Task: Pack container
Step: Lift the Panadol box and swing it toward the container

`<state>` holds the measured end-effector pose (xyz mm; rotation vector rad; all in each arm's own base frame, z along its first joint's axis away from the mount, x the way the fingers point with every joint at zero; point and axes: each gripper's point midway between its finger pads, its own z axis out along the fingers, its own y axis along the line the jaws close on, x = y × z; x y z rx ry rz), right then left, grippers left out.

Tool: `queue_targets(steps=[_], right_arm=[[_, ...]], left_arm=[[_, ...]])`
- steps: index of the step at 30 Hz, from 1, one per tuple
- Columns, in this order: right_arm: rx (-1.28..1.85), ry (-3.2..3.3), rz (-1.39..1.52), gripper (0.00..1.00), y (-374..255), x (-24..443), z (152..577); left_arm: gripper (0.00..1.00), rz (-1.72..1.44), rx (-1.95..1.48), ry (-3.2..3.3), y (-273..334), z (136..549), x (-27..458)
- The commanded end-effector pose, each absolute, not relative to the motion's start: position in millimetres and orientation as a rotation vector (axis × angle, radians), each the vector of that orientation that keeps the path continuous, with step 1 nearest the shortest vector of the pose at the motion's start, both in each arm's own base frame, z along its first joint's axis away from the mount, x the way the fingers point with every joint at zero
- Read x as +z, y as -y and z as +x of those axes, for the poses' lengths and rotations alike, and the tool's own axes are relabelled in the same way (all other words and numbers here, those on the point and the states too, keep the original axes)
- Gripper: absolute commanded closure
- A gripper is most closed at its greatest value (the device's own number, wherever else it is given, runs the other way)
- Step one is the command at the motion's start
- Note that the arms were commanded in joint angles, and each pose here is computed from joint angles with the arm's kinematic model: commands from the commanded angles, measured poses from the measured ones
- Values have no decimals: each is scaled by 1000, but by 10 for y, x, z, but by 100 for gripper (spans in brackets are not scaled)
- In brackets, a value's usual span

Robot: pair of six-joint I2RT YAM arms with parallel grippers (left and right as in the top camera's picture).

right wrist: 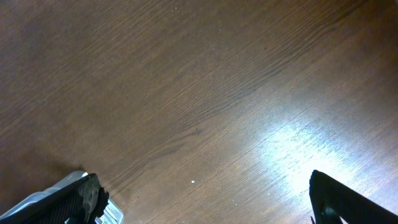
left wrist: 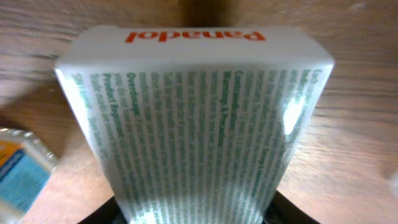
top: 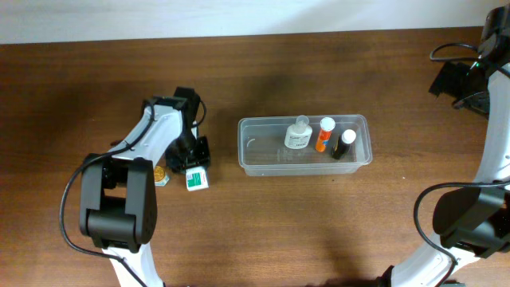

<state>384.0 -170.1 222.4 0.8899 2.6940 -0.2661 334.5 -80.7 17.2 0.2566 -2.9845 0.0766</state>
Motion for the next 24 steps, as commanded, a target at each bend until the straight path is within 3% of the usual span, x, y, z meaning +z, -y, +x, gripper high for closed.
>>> queue_targets(steps=[1,7,12,15,24], right_arm=[[-272,-2684,903,2,1712,2247,3816],[-272,-2685,903,2,1712,2247,3815],[-272,-2684,903,2,1712,2247,3816],[-272,-2684,903,2,1712,2247,3816],[-272,-2684,903,2,1712,2247,3816]], left_arm=[[50,222,91,3038,844,3557,386],[50,98,159,3150,934,3900,907],[50,-217,375,3293,1210,4253,1450],[50,-544,405,3383,1420,4430,1782],[50,-1532,387,3266,2390,4390,1989]])
